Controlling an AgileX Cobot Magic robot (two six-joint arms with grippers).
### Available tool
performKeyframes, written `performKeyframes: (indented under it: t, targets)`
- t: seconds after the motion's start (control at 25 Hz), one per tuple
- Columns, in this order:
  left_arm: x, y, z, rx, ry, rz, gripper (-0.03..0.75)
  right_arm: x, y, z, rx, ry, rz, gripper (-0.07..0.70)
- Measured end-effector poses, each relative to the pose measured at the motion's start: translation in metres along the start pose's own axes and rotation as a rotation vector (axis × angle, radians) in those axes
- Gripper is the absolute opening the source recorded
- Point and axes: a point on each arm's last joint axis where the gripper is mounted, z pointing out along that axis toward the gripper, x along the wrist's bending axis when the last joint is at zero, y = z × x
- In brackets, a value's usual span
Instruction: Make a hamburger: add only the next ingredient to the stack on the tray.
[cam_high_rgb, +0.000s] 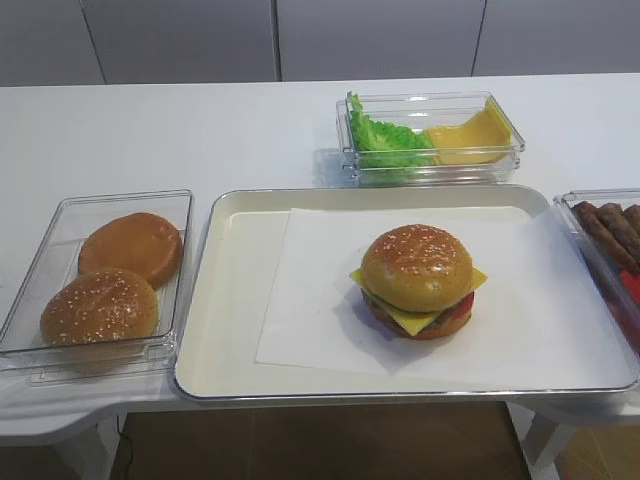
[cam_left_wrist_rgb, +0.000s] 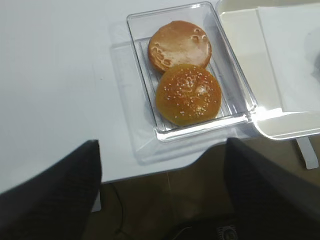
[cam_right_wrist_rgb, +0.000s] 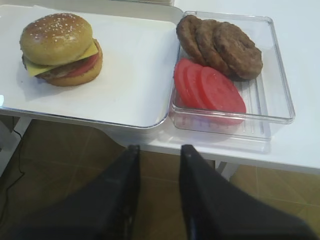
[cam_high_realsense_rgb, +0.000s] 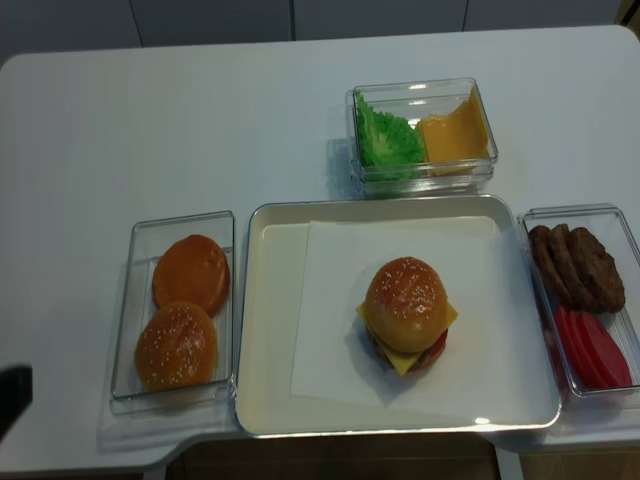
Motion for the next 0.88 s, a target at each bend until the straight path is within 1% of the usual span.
performKeyframes:
  t: [0.16,0.32,0.44,0.56,0.68,0.84,0.88]
  targets:
    - [-0.003,-0.028,-0.002,-0.035,0.003,0.008,0.551,0.0,0.0,0.0,0.0,0.0,0.0,0.208]
    - [-0.004,-0.05,0.0,-0.059,0.011,0.007,0.547,0.0,0.0,0.0,0.0,0.0,0.0,0.208]
    - [-0.002,-0.064,0.0,-0.082,0.044,0.015,0.545,0.0,0.0,0.0,0.0,0.0,0.0,0.208]
    - [0.001,-0.075,0.001,-0.099,0.085,0.003,0.545,0.0,0.0,0.0,0.0,0.0,0.0,0.208]
    - [0.0,-0.084,0.0,-0.115,0.091,-0.01,0.545,0.0,0.0,0.0,0.0,0.0,0.0,0.208]
    - [0.0,-0.092,-0.002,-0.14,0.109,-0.012,0.545,0.0,0.0,0.0,0.0,0.0,-0.003,0.208]
    - [0.0,-0.093,-0.002,-0.147,0.112,-0.019,0.545,0.0,0.0,0.0,0.0,0.0,-0.003,0.208]
